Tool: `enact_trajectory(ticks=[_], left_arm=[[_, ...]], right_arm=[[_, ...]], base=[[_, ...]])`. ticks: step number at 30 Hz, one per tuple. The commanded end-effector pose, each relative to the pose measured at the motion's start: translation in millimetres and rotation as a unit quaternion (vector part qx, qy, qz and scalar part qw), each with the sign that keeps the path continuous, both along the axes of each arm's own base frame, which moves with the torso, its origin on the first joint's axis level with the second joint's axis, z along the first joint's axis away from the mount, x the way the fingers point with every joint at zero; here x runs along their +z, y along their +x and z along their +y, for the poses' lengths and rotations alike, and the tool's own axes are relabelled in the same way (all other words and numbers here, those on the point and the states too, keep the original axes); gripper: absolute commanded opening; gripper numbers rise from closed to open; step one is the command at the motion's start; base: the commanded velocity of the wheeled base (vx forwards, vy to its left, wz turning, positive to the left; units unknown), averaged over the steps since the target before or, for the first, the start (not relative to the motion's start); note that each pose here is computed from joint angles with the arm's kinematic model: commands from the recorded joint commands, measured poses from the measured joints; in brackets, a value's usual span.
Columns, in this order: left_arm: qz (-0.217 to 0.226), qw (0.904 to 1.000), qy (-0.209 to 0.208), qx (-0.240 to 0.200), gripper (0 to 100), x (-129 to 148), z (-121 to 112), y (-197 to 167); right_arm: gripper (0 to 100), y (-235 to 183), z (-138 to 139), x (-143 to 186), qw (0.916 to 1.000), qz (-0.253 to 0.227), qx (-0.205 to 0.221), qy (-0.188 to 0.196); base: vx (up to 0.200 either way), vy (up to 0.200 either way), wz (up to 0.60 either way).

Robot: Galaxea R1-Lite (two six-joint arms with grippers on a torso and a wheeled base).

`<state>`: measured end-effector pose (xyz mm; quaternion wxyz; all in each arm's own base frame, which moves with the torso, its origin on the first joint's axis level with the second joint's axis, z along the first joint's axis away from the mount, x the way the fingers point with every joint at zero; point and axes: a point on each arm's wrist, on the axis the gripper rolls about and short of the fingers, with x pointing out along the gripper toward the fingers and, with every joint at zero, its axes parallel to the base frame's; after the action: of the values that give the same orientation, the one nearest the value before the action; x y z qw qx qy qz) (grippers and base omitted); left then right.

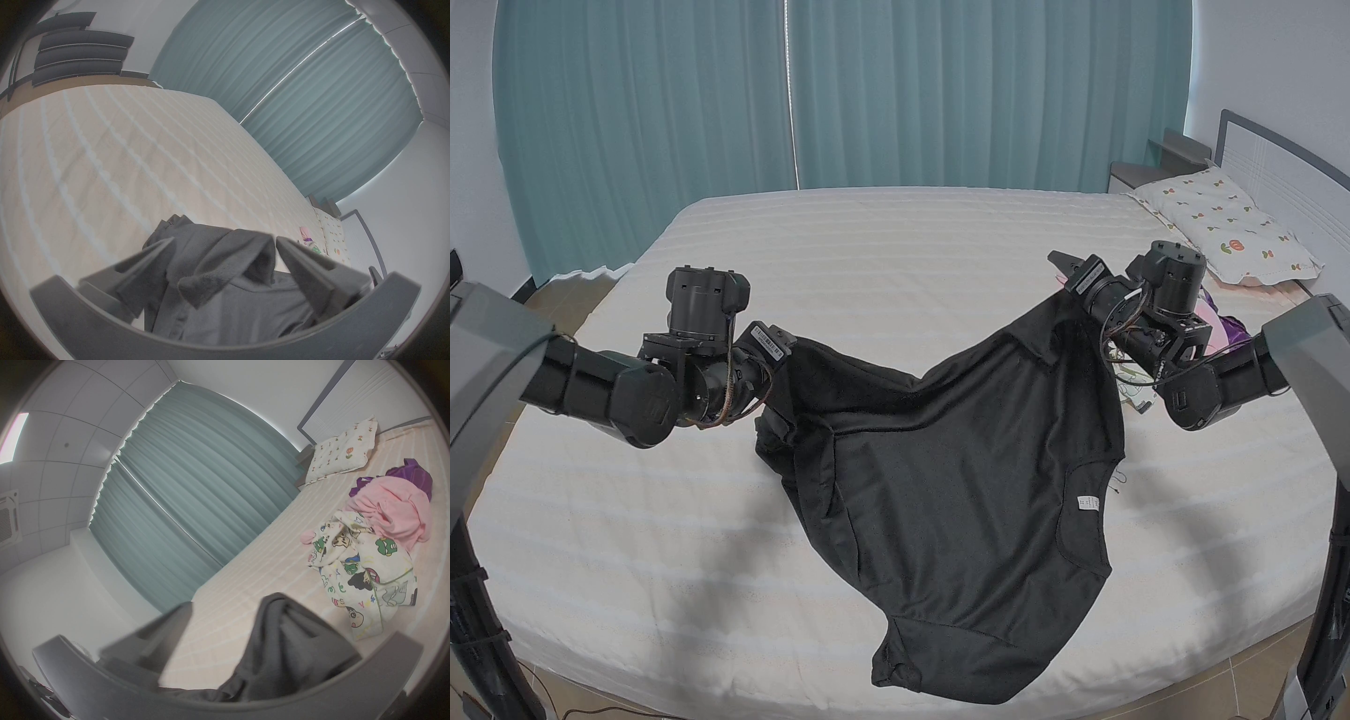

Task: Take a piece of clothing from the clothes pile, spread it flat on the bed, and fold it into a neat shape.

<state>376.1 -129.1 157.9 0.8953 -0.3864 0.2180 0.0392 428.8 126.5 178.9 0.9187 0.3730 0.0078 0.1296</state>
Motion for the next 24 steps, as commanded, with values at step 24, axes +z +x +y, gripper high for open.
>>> enact_trajectory(ticks=[24], left_arm=[[0.091,0.9956,-0.02,-0.01,100,-57.2,46.1,22.7]], right_arm=[[100,23.0,-68.6,-50.7,0.9702,0.23,-0.041,0.064]], base=[[0.0,0.0,0.0]])
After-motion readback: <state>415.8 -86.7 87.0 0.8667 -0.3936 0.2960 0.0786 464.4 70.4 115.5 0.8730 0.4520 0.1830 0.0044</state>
